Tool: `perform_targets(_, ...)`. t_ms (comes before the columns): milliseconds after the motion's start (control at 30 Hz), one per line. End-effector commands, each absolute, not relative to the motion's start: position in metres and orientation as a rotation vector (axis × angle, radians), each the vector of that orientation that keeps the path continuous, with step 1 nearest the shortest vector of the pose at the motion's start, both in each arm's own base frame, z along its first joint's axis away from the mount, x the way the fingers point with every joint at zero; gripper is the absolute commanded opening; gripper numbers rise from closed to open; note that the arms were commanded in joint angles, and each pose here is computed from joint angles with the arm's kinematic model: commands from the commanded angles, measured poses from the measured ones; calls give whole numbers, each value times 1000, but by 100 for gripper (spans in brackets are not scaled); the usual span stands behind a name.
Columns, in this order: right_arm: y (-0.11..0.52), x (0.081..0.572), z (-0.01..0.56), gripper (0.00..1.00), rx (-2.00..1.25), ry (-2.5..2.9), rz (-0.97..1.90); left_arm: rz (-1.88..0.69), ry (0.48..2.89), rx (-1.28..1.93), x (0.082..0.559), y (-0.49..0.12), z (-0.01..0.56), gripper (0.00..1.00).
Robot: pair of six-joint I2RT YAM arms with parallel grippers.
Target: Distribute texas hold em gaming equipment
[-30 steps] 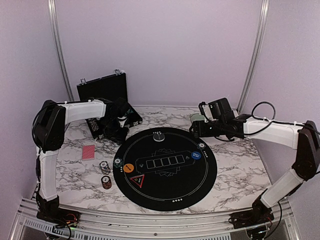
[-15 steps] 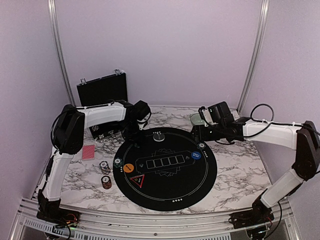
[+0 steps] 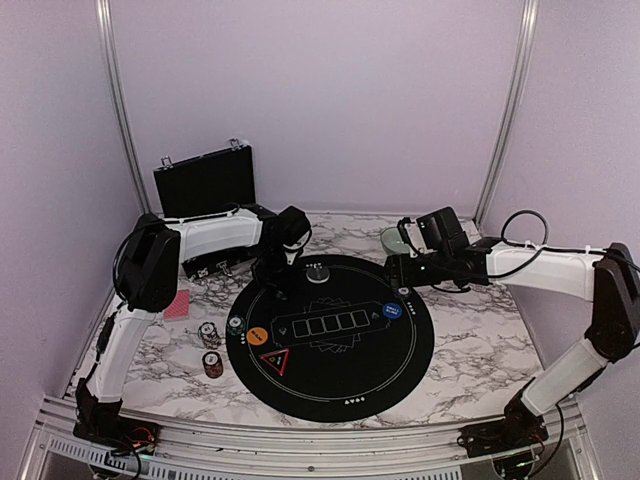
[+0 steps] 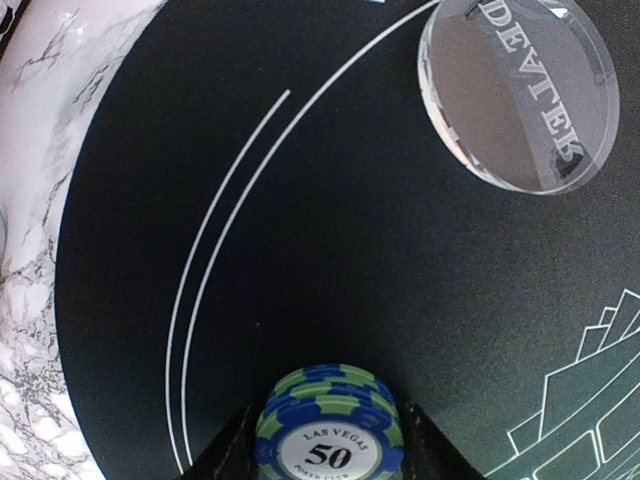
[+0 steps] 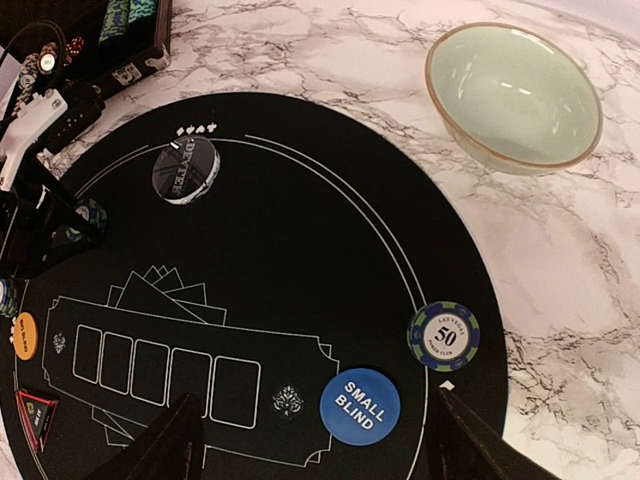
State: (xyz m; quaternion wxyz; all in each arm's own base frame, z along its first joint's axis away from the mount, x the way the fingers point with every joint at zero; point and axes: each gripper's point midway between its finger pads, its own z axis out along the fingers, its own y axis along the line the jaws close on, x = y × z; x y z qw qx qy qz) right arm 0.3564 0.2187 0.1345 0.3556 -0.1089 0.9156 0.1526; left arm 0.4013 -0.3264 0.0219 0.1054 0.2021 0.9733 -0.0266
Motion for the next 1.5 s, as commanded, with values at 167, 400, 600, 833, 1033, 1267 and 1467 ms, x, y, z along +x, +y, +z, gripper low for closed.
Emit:
perform_targets(167,229,358,145,74,-306,2335,429,-45,2861,601,402,-325,31,66)
perform_targets(400,235,359,147,74,-310,2339,437,-87,2793,594,407,-328,66,80)
perform_targets(600,250,360,147,74,-332,2343,435,-160,2713,543,412,-322,111,88)
perform_targets(833,291,361,145,74,-409,2340,427,-300,2617,391,412,-286,160,92)
perform_targets(1033,341,362,134,73,-519,2357,420,-368,2546,229,406,-231,188,92)
perform_targets(1267,390,371,121,74,-610,2371,417,-373,2511,110,389,-175,193,93)
perform_targets(1467,422,381,108,73,-662,2384,420,-368,2492,57,378,-149,189,93)
